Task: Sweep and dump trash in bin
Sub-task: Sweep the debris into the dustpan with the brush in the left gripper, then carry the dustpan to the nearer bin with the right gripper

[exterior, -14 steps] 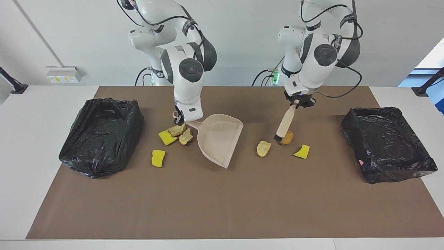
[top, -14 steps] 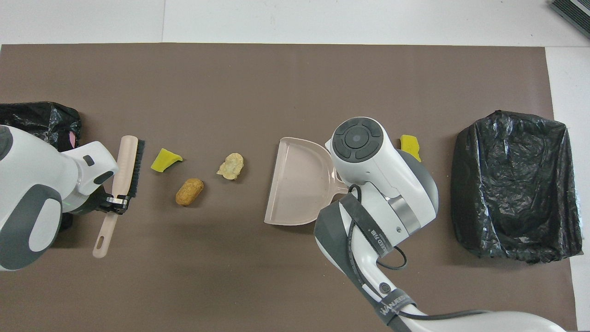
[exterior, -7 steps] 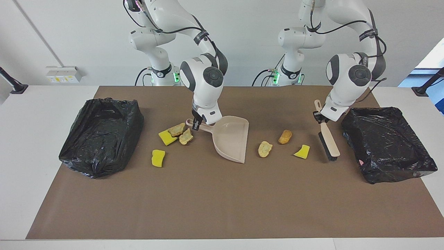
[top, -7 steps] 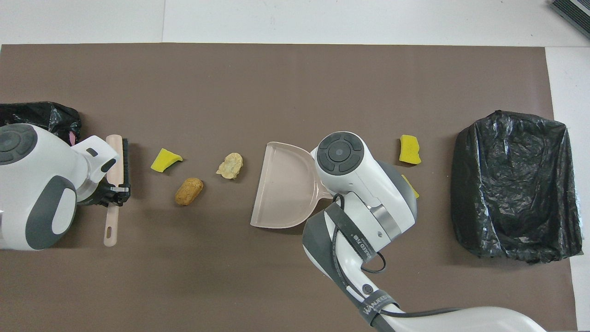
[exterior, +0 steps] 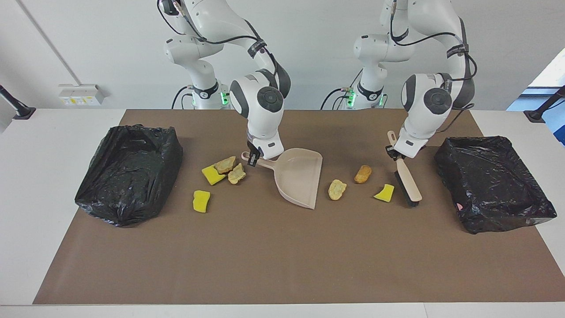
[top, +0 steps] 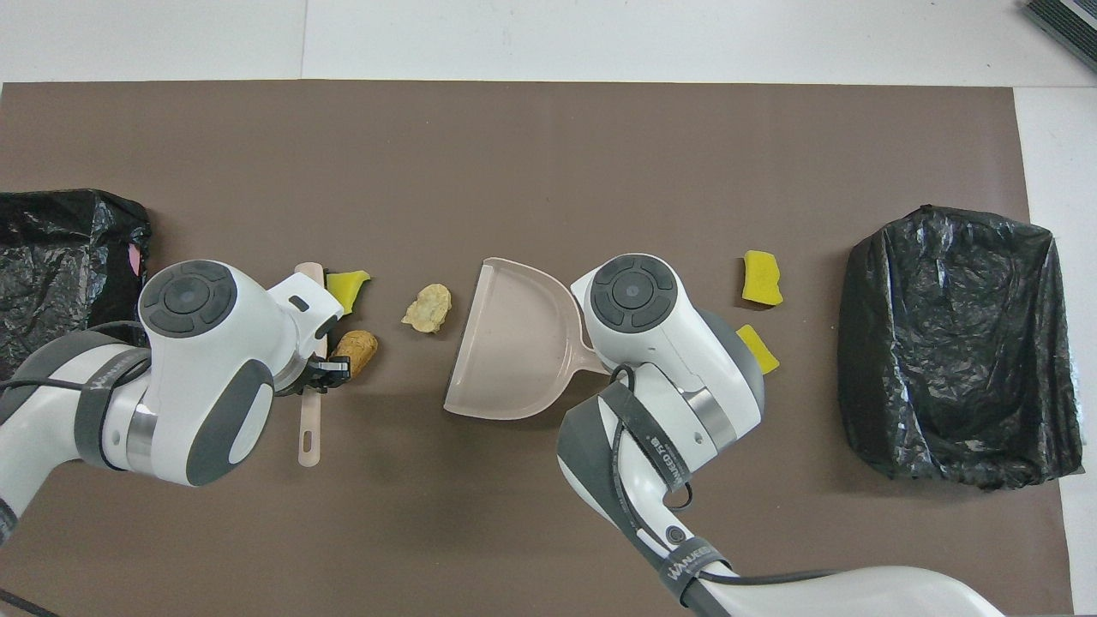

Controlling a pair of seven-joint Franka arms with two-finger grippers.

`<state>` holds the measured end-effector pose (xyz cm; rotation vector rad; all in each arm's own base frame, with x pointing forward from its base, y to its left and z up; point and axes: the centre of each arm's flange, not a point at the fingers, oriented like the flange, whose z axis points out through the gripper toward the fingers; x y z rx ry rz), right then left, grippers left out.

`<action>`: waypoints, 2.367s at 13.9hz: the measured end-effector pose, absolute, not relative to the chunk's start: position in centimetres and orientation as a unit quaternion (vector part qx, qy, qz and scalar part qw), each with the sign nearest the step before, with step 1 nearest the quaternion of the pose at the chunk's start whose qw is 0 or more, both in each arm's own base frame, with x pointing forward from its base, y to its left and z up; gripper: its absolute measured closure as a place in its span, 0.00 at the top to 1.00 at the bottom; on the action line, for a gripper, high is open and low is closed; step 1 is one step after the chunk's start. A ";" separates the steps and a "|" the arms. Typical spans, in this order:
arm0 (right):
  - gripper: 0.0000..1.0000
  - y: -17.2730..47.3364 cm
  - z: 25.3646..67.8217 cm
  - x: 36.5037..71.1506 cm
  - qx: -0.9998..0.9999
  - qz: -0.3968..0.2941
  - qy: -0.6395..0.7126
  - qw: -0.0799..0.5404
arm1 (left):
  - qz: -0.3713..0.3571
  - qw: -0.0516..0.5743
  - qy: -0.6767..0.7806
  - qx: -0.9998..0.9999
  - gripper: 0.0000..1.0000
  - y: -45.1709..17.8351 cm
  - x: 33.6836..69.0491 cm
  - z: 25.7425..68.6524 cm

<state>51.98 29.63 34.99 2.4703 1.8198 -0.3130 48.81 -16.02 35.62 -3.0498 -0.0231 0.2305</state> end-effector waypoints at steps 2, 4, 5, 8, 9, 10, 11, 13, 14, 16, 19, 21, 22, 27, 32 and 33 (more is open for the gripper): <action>0.33 29.6 35.0 52.0 0.801 -0.101 0.590 0.028 | 0.078 0.028 0.007 -0.997 0.25 -18.6 48.0 35.6; 0.33 29.6 35.0 52.0 0.801 -0.102 0.589 0.028 | 0.083 0.013 0.036 -0.996 0.25 -21.9 46.6 35.7; 0.33 29.6 35.0 52.0 0.801 -0.102 0.589 0.028 | 0.085 0.007 0.056 -0.995 0.25 -23.8 45.7 35.7; 0.33 29.4 34.9 52.0 0.802 -0.103 0.588 0.028 | 0.083 -0.002 0.106 -0.991 0.25 -28.7 43.2 36.2; 0.33 29.4 34.9 52.0 0.802 -0.103 0.588 0.028 | 0.081 -0.012 0.113 -0.990 0.25 -29.8 42.7 36.8; 0.33 29.4 34.9 52.0 0.802 -0.103 0.588 0.028 | 0.080 -0.024 0.119 -0.989 0.25 -30.9 42.3 37.4; 0.33 29.4 34.9 52.0 0.802 -0.103 0.588 0.028 | 0.078 -0.034 0.127 -0.988 0.25 -32.0 42.0 38.0; 0.33 29.4 34.9 52.0 0.802 -0.104 0.588 0.028 | 0.074 -0.044 0.140 -0.986 0.25 -33.6 41.3 38.9; 0.33 29.4 34.9 52.0 0.802 -0.103 0.588 0.028 | 0.072 -0.047 0.141 -0.986 0.25 -33.8 41.2 39.6; 0.33 29.4 34.9 52.0 0.802 -0.103 0.588 0.028 | 0.079 -0.047 0.139 -0.986 0.25 -33.1 41.0 41.6; 0.33 29.4 34.9 52.0 0.802 -0.103 0.588 0.028 | 0.121 -0.031 0.119 -0.985 0.25 -30.2 39.5 44.8; 0.33 29.4 34.9 52.0 0.802 -0.104 0.588 0.028 | 0.129 -0.023 0.087 -0.988 0.25 -29.4 38.6 45.5; 0.33 29.4 34.9 52.0 0.802 -0.104 0.588 0.028 | 0.132 -0.019 0.076 -0.988 0.25 -29.3 37.9 45.2; 0.33 28.8 35.0 52.4 0.806 -0.102 0.583 0.028 | 0.124 0.009 0.041 -0.991 0.25 -30.8 32.1 43.3; 0.33 23.4 39.4 54.7 0.831 -0.083 0.549 0.028 | 0.080 0.037 0.025 -0.996 0.25 -35.8 23.6 39.9; 0.33 21.5 41.2 55.3 0.835 -0.076 0.544 0.028 | 0.075 0.036 0.029 -0.996 0.25 -36.4 22.4 39.2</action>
